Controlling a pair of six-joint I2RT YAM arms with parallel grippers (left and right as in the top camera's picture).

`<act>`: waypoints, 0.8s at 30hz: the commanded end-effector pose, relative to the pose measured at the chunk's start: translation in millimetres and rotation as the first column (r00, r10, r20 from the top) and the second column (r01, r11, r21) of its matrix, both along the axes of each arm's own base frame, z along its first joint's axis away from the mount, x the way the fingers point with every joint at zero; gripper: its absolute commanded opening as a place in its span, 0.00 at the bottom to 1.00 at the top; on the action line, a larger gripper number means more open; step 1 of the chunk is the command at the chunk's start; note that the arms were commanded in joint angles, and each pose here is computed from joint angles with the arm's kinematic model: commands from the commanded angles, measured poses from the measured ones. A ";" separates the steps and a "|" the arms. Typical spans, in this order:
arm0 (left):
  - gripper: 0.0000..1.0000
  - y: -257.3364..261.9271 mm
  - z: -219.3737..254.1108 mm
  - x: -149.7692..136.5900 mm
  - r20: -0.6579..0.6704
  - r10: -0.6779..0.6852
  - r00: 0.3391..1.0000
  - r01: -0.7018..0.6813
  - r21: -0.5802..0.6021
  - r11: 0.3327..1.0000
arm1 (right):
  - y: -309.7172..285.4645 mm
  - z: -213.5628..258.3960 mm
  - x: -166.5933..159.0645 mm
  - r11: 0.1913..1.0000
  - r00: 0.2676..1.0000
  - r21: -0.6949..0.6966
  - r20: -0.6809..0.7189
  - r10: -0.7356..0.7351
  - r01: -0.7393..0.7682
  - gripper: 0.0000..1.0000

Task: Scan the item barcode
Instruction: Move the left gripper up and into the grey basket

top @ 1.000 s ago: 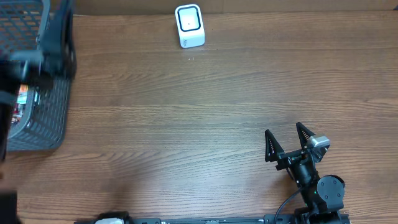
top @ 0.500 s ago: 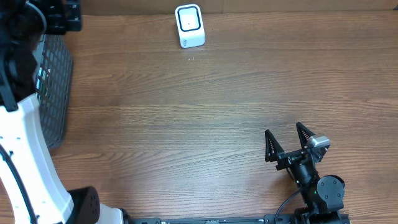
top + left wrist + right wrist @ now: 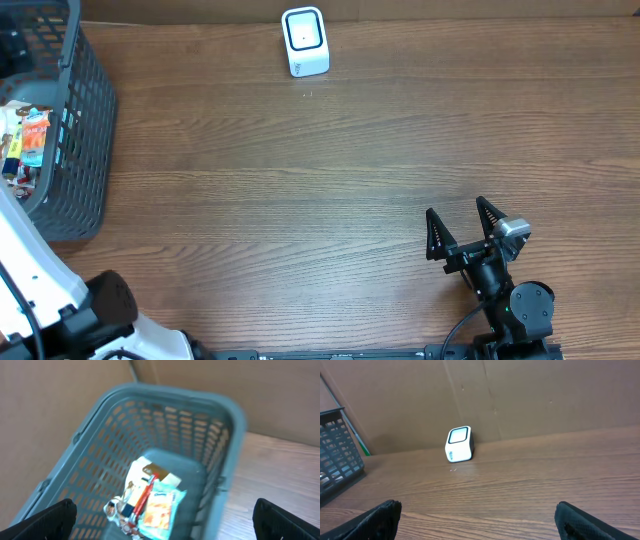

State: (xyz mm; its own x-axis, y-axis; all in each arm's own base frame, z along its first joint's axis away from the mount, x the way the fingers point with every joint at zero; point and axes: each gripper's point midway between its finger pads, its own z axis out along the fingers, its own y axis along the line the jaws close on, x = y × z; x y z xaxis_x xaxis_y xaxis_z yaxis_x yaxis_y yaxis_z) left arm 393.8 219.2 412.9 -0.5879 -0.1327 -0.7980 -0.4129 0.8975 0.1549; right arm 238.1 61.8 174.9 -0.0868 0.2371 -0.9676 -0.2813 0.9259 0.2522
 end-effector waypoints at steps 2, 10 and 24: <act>1.00 4.9 -11.6 1.5 -0.038 -0.010 0.999 0.009 -0.015 1.000 | 0.3 -2.3 0.0 1.000 1.000 0.000 0.002 0.003 -0.003 1.00; 1.00 25.4 -62.7 14.2 -0.194 -0.026 0.981 0.024 -0.015 1.000 | 0.3 -2.3 0.0 1.000 1.000 0.000 0.002 0.003 -0.003 1.00; 1.00 62.7 -167.1 21.0 -0.380 -0.069 0.922 -0.004 -0.188 0.982 | 0.4 -2.3 0.0 1.000 1.000 0.001 0.001 0.003 -0.003 1.00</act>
State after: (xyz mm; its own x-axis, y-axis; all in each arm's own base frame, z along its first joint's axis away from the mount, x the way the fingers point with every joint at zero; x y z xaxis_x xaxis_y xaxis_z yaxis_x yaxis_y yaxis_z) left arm 417.2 277.8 242.1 -0.8545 -0.2441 -0.4585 -0.3471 0.9250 0.1545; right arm 238.1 61.8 174.9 -0.0868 0.2371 -0.9676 -0.2813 0.9259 0.2522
